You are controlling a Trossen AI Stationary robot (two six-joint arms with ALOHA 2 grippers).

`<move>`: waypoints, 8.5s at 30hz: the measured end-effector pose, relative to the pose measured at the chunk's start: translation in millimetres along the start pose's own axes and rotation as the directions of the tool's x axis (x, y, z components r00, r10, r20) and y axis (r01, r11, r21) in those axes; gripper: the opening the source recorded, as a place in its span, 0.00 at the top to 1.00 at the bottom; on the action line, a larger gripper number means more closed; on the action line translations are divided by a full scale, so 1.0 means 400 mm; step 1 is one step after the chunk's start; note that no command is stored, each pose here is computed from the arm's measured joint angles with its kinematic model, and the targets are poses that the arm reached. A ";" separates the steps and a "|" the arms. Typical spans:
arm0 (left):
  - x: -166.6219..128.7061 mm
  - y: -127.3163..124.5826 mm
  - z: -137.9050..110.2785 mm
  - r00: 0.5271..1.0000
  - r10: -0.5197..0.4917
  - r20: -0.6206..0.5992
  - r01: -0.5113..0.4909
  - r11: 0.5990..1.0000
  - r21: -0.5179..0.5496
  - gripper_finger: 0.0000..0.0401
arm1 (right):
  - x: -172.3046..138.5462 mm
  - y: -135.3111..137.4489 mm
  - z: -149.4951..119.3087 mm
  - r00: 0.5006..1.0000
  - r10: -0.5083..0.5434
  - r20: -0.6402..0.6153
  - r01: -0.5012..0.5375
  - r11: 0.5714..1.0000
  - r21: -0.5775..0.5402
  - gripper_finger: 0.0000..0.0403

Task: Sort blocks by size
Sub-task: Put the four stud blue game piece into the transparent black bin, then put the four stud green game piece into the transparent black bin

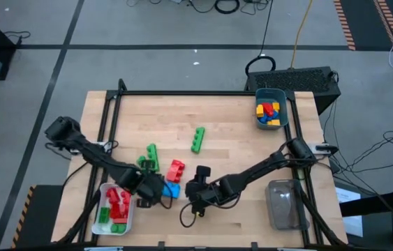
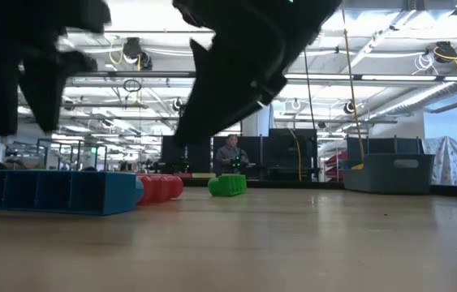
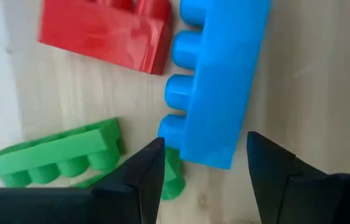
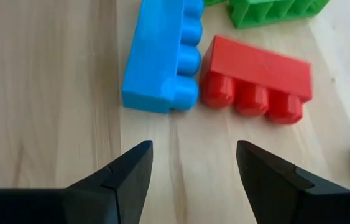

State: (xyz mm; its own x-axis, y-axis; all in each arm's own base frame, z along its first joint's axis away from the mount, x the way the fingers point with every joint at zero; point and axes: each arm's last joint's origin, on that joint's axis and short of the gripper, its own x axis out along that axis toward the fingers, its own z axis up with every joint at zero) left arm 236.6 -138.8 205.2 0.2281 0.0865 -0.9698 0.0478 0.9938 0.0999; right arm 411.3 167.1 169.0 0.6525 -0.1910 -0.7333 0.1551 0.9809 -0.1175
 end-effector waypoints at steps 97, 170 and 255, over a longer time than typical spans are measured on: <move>0.149 -0.012 0.111 0.991 -0.093 0.096 0.079 0.986 0.144 0.76 | 0.039 0.047 -0.040 0.994 0.083 0.073 -0.093 0.985 0.144 0.70; -0.045 0.111 0.135 0.904 0.049 0.424 -0.068 0.997 0.028 0.50 | -0.734 0.069 -0.311 0.859 -0.084 -0.505 0.443 0.616 0.651 0.70; 0.338 0.484 0.245 0.902 0.251 0.350 0.015 0.793 -0.609 0.53 | -0.615 0.102 -0.291 0.914 -0.298 -0.275 0.404 0.714 0.571 0.44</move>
State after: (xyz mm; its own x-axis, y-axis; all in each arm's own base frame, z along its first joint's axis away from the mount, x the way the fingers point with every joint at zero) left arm 371.9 58.7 115.3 0.5584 0.3035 -0.7721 -0.5507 0.8317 -0.0713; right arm 170.6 258.4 266.6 0.3463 -0.4565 -0.8195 0.7985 0.6020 0.0021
